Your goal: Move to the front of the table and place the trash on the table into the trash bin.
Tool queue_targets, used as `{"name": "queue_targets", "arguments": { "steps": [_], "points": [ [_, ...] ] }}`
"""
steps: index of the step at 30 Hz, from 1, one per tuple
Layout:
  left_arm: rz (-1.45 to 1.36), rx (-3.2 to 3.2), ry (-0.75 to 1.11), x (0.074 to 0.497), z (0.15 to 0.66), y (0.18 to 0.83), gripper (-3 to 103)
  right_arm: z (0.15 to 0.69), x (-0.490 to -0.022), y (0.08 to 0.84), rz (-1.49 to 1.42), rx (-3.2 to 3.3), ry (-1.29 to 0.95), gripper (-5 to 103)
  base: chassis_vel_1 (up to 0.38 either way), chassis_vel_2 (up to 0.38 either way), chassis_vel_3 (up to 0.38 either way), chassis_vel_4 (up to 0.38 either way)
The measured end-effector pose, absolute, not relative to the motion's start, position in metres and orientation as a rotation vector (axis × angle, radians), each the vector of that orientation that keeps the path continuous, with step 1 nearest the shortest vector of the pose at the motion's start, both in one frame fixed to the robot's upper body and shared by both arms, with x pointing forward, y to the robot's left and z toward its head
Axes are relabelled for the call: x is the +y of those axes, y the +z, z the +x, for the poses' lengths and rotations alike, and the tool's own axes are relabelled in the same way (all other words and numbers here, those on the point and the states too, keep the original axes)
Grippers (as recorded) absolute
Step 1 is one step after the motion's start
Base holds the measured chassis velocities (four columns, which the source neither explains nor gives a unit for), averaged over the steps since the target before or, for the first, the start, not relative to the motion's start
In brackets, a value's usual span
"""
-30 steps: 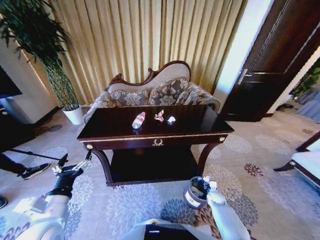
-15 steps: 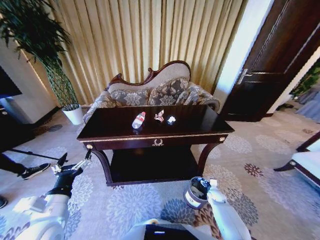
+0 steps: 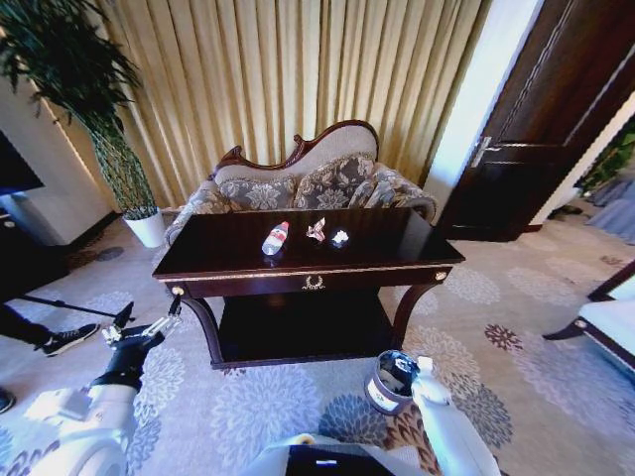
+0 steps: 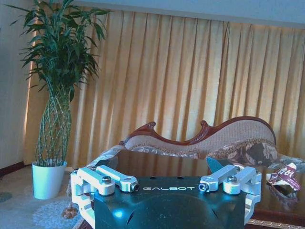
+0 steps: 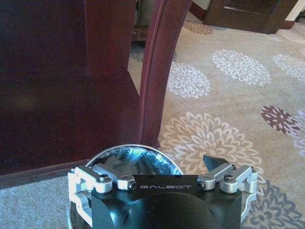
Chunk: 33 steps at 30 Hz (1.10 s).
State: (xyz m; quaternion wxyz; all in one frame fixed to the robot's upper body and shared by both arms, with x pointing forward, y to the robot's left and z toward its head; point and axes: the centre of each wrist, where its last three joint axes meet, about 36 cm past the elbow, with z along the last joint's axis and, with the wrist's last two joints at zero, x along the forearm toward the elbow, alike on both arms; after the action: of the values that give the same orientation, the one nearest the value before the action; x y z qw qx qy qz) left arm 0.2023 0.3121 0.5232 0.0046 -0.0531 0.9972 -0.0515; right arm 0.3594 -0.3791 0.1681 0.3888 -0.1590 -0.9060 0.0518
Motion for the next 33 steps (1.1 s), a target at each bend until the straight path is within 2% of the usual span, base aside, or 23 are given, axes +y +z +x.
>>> {"name": "queue_targets", "arguments": {
  "steps": [8,11,18,22,33],
  "points": [
    [-0.168,3.126,-0.161,0.312,0.202,0.523,100,0.355,-0.368,0.234,-0.346,-2.663,-0.07,100,0.0,0.0,0.0,0.0],
    [-0.162,3.126,-0.161,0.312,0.202,0.523,100,0.348,-0.345,0.303,-0.209,-2.873,-0.157,100,0.0,0.0,0.0,0.0],
    [-0.163,3.131,-0.159,0.311,0.202,0.522,100,0.326,-0.297,0.425,0.056,-3.056,-0.132,100,0.0,0.0,0.0,0.0],
    [-0.17,3.135,-0.158,0.312,0.201,0.522,100,0.321,-0.283,0.467,0.122,-3.081,-0.108,100,0.0,0.0,0.0,0.0],
    [-0.178,3.137,-0.157,0.312,0.2,0.522,100,0.317,-0.275,0.486,0.13,-3.102,-0.042,100,-0.001,0.005,0.003,-0.003]
  ]
}}
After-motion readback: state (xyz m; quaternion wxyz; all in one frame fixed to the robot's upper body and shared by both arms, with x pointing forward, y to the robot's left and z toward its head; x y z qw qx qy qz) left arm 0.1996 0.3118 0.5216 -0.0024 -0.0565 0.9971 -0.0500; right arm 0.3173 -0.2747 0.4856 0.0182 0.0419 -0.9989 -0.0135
